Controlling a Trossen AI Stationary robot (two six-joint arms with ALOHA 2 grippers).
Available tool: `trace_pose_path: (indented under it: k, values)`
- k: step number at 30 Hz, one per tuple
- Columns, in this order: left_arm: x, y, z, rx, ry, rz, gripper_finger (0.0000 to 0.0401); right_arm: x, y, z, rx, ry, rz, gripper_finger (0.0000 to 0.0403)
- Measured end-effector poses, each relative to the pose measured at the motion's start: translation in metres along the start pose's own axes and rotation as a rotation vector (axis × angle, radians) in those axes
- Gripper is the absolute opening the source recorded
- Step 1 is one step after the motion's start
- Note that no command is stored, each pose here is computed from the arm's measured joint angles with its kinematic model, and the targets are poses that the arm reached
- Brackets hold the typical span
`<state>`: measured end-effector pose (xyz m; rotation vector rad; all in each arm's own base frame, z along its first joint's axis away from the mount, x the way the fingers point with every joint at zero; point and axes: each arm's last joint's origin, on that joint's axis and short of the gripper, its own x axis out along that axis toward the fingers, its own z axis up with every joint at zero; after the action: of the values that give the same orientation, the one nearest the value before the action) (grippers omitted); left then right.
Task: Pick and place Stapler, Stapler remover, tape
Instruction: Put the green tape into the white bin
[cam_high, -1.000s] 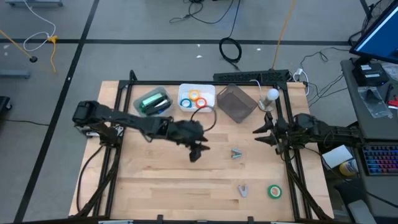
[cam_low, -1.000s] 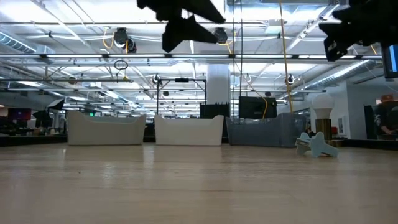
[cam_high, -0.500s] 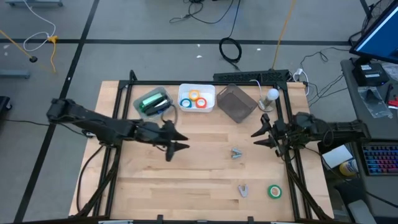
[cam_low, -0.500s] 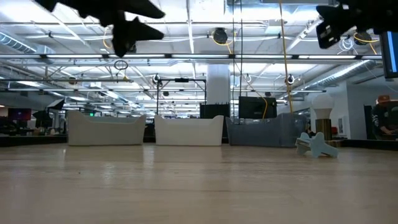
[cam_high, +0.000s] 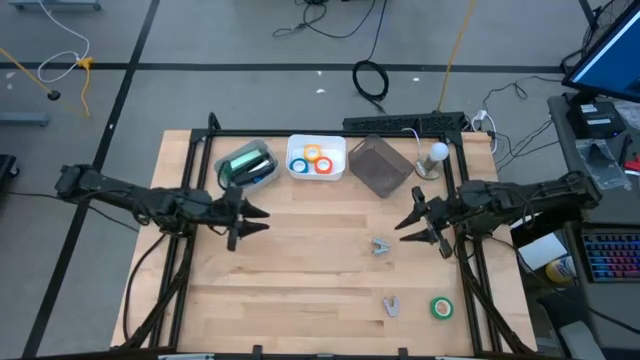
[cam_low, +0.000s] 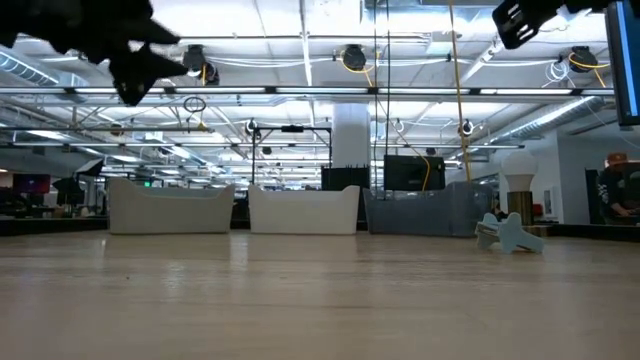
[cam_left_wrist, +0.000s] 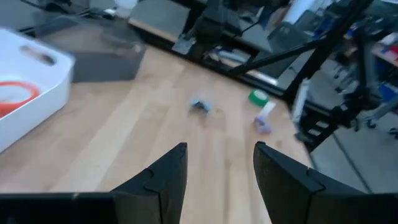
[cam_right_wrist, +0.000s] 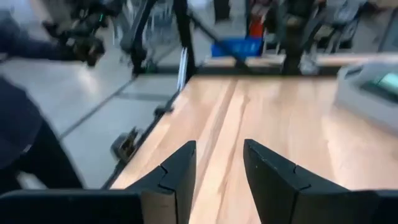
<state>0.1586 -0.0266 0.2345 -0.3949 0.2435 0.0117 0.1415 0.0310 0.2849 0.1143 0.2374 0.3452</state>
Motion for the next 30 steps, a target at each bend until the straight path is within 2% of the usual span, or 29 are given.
trace_pose_path:
  k: [5, 12, 16, 20, 24, 30]
  values:
    - [-0.016, 0.009, -0.011, 0.007, -0.01, 0.04, 0.0182, 0.011, 0.01, 0.009, 0.055, 0.149, 0.024, 0.0104]
    - [-0.031, 0.016, -0.02, 0.053, -0.012, 0.042, 0.0182, 0.031, 0.031, 0.009, 0.183, 0.322, 0.126, 0.0067]
    - [-0.034, 0.02, -0.028, 0.039, 0.003, 0.048, 0.0182, 0.04, 0.046, -0.002, 0.316, 0.456, 0.226, 0.0046]
    - [-0.033, 0.023, -0.034, 0.039, 0.015, 0.054, 0.0182, 0.042, 0.059, -0.017, 0.481, 0.65, 0.257, 0.002]
    - [-0.032, 0.024, -0.037, 0.037, 0.024, 0.058, 0.0182, 0.039, 0.067, -0.027, 0.636, 0.797, 0.213, 0.0003]
    - [-0.032, 0.024, -0.037, 0.041, 0.024, 0.06, 0.0182, 0.027, 0.073, -0.04, 0.886, 1.001, 0.037, 0.0001]
